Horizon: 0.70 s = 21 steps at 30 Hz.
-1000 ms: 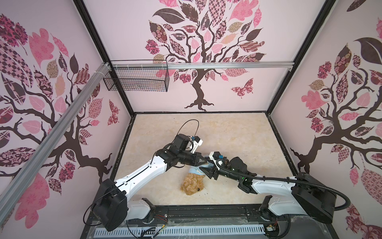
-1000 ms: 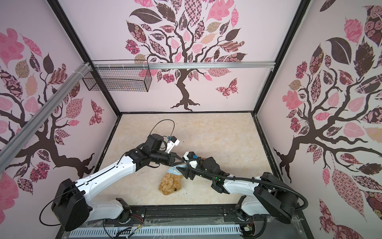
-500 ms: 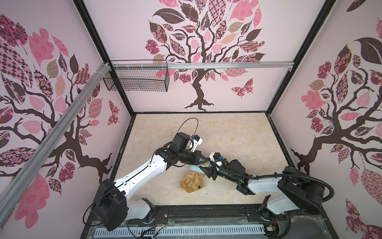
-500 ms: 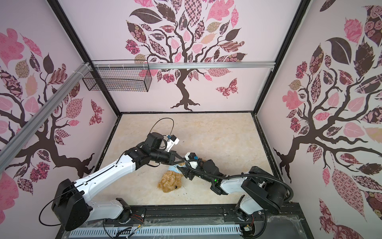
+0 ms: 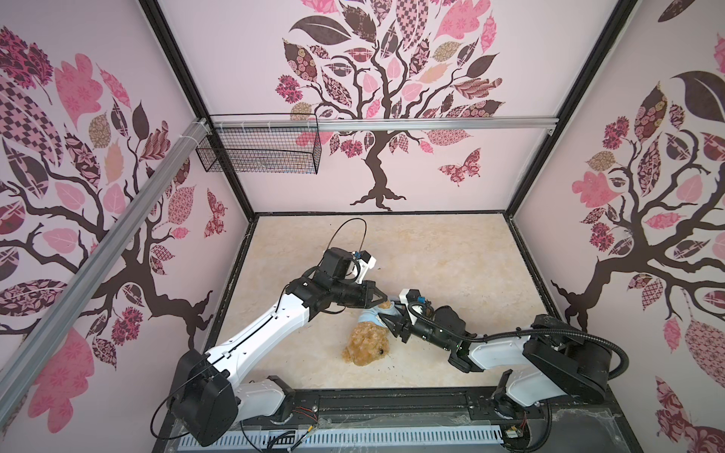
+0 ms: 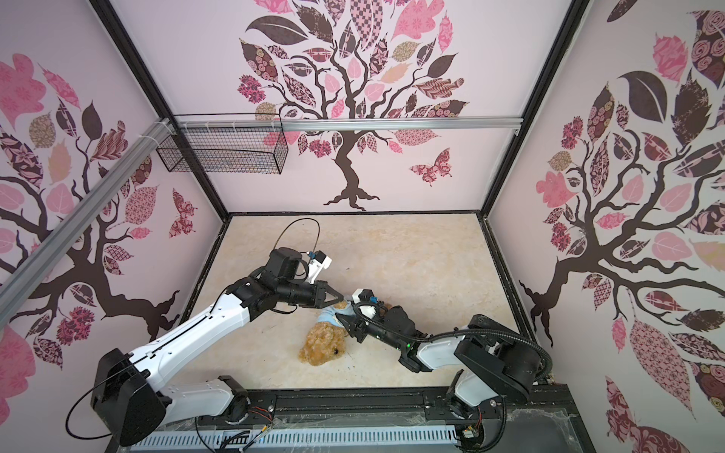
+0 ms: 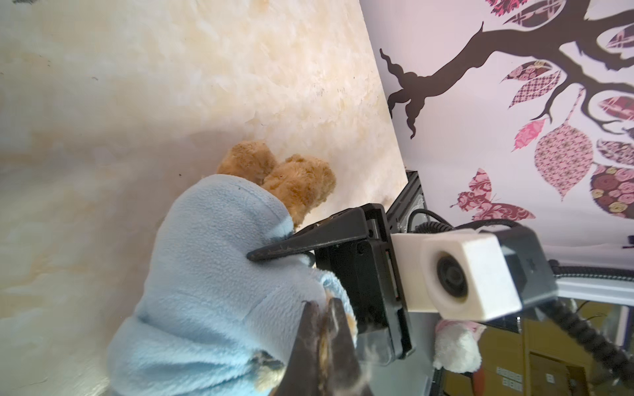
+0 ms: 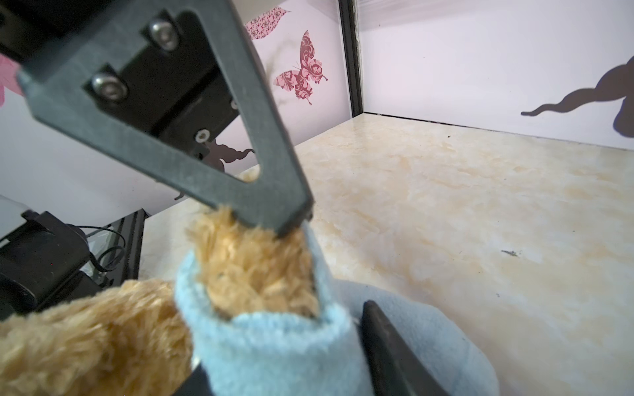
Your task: Dress the teddy bear
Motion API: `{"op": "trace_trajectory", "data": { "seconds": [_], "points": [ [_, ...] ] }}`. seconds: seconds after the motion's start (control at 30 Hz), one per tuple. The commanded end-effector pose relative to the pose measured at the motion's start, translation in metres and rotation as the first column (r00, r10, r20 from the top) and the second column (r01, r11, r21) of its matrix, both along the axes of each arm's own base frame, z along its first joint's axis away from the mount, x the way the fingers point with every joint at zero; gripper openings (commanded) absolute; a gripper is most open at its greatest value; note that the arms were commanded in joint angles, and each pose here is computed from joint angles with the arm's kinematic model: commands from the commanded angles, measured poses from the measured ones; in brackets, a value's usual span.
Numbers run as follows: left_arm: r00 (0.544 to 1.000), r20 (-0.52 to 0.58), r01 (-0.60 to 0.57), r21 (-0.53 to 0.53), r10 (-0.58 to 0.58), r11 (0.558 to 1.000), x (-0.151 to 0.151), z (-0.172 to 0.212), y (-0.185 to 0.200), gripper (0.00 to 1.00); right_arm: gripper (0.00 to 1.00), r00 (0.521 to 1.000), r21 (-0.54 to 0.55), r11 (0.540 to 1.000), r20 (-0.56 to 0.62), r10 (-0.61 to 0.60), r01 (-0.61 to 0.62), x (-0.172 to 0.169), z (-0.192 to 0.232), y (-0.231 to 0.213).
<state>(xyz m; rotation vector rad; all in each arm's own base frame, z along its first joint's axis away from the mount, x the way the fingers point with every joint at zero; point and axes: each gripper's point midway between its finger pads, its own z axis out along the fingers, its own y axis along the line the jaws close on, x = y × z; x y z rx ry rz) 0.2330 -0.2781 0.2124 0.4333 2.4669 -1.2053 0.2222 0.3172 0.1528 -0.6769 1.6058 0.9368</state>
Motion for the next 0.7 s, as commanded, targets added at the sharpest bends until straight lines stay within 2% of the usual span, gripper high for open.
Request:
{"op": "trace_trajectory", "data": {
  "seconds": [0.0, 0.07, 0.13, 0.23, 0.3, 0.53, 0.67],
  "points": [
    [0.96, 0.28, -0.024, 0.022, 0.017, 0.999, 0.021, 0.044, 0.012, 0.0, 0.45, 0.986, -0.22, 0.975, -0.166, -0.001, -0.036, -0.021, -0.075, -0.022],
    [0.962, 0.274, -0.024, 0.105, -0.006, 0.994, 0.018, 0.024, 0.017, 0.0, 0.37, 0.991, -0.205, 0.977, -0.131, 0.025, -0.052, -0.021, -0.063, -0.018],
    [0.957, 0.283, 0.028, 0.139, -0.066, 0.99, 0.007, 0.013, 0.014, 0.0, 0.29, 0.995, -0.198, 0.978, -0.092, 0.047, -0.064, -0.02, -0.053, -0.014],
    [0.934, 0.333, 0.09, 0.137, -0.131, 0.987, -0.006, 0.012, 0.007, 0.0, 0.21, 0.995, -0.205, 0.974, -0.06, 0.085, -0.095, -0.021, -0.047, -0.01],
    [0.918, 0.374, 0.095, 0.12, -0.134, 0.988, -0.008, 0.019, 0.008, 0.01, 0.19, 0.993, -0.202, 0.973, -0.057, 0.106, -0.116, -0.022, -0.046, -0.01],
    [0.851, 0.5, 0.138, 0.084, -0.162, 0.987, -0.012, 0.044, 0.006, 0.31, 0.18, 0.987, -0.178, 0.971, -0.062, 0.148, -0.157, -0.029, -0.043, -0.006],
    [0.828, 0.515, 0.187, 0.119, -0.222, 0.975, -0.015, 0.041, 0.005, 0.39, 0.18, 0.986, -0.156, 0.974, -0.051, 0.158, -0.164, -0.031, -0.04, -0.007]
  ]
}}
